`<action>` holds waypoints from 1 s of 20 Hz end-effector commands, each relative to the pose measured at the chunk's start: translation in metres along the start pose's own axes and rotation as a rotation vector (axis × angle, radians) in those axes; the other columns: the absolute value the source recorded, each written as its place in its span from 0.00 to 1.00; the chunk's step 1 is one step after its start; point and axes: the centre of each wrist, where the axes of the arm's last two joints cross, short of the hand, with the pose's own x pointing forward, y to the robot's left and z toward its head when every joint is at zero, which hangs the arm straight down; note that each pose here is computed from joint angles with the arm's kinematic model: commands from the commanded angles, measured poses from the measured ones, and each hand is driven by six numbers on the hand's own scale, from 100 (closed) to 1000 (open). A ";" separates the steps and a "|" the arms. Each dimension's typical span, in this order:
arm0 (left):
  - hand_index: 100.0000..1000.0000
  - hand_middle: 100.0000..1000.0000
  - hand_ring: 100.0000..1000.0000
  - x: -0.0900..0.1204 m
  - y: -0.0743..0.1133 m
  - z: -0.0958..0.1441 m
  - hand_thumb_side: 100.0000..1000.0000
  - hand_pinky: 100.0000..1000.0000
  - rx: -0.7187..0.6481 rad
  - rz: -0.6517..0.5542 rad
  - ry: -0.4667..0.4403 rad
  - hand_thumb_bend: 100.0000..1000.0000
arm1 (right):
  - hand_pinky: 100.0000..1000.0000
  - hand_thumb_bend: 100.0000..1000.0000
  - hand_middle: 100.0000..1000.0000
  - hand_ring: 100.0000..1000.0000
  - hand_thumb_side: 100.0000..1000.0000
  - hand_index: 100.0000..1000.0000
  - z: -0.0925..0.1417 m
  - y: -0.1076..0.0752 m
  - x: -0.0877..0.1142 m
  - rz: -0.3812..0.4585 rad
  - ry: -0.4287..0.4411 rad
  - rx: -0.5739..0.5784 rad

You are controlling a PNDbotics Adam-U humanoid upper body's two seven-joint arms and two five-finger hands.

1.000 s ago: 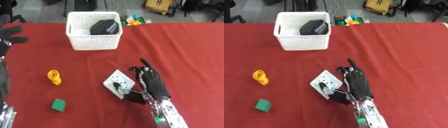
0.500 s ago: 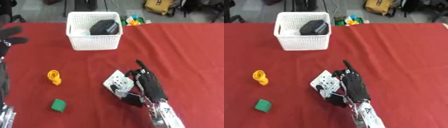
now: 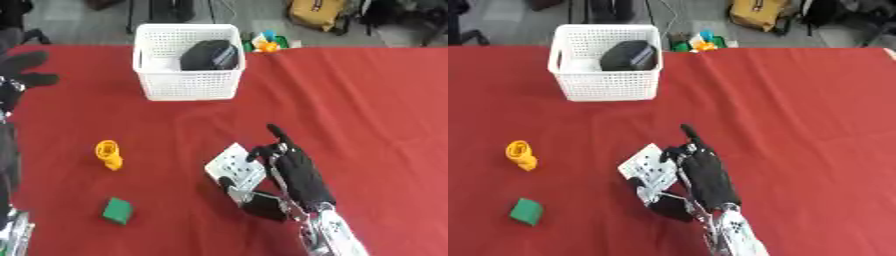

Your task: Pick up objects on the table and place them in the box.

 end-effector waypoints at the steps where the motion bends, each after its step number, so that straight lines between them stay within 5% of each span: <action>1: 0.90 0.84 0.78 0.005 0.000 -0.006 0.98 0.66 0.001 0.006 -0.028 0.07 | 0.71 0.45 0.17 0.99 0.70 0.62 -0.003 -0.009 -0.001 0.001 -0.006 -0.033; 20: 0.90 0.85 0.78 0.005 0.000 -0.006 0.98 0.66 -0.005 0.010 -0.029 0.07 | 0.72 0.44 0.17 0.99 0.71 0.63 -0.005 -0.005 -0.005 0.010 0.015 -0.024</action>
